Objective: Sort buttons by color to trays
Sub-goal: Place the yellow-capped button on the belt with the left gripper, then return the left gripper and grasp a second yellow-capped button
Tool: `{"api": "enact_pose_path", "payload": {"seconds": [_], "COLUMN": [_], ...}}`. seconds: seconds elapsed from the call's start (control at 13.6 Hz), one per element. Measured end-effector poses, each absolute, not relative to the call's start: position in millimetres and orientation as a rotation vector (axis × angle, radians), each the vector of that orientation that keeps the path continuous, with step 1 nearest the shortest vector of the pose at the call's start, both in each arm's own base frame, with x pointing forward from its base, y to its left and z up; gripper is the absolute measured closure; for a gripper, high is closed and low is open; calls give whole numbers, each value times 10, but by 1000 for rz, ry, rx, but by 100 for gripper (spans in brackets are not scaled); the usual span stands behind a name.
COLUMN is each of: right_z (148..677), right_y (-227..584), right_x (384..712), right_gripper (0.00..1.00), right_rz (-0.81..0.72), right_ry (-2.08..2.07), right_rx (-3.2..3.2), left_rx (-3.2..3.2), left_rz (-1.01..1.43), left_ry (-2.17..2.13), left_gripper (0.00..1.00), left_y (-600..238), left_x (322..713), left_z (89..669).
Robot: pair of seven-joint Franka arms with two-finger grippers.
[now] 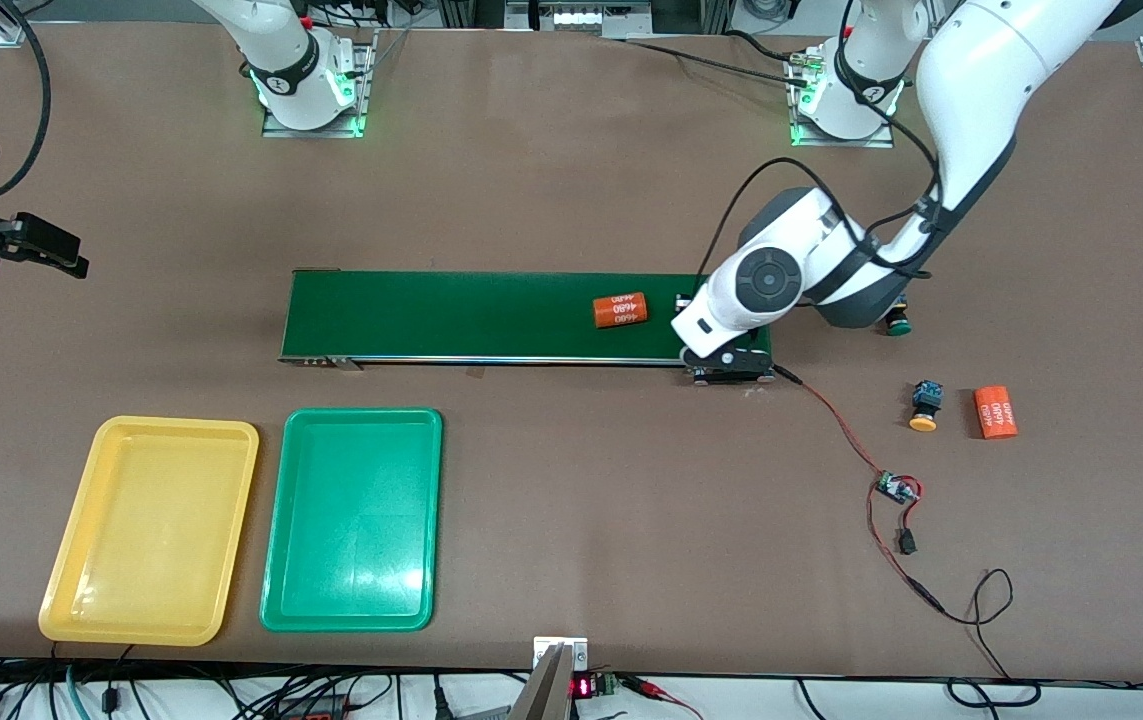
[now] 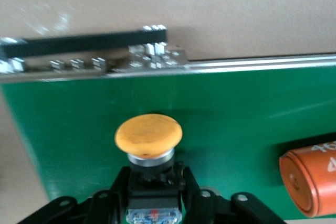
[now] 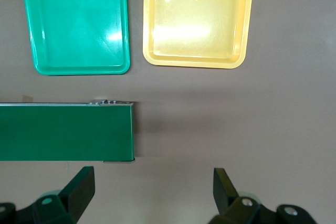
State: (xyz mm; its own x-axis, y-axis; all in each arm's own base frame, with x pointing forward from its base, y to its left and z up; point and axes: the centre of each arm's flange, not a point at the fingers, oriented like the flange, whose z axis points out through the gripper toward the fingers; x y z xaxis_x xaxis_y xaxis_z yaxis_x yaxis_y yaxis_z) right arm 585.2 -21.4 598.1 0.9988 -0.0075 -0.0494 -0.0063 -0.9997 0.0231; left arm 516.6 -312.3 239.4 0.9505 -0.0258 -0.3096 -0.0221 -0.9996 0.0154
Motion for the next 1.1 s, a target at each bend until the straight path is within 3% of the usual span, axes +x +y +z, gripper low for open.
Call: {"api": "enact_pose_path", "payload": {"seconds": [0.37, 0.74, 0.88, 1.1], "right_z": [5979, 5977, 5978, 5979], "right_y": [-215, -215, -215, -215], "right_x": [5853, 5855, 5856, 5858], "right_gripper": [0, 0, 0, 0], "right_rz": [-77, -77, -74, -72], "right_ry": [-11, -11, -11, -10], "right_rx": [3117, 3117, 3116, 3116], "left_rx": [3067, 3095, 3115, 3223], "left_rz": [-460, -587, -638, -656], "left_ry": [30, 257, 401, 278], "left_gripper": [1, 0, 0, 0], "left_y": [-3088, -2205, -1566, -777], "left_x": [5295, 5886, 6105, 6269], "left_z": [2557, 3371, 3295, 2930]}}
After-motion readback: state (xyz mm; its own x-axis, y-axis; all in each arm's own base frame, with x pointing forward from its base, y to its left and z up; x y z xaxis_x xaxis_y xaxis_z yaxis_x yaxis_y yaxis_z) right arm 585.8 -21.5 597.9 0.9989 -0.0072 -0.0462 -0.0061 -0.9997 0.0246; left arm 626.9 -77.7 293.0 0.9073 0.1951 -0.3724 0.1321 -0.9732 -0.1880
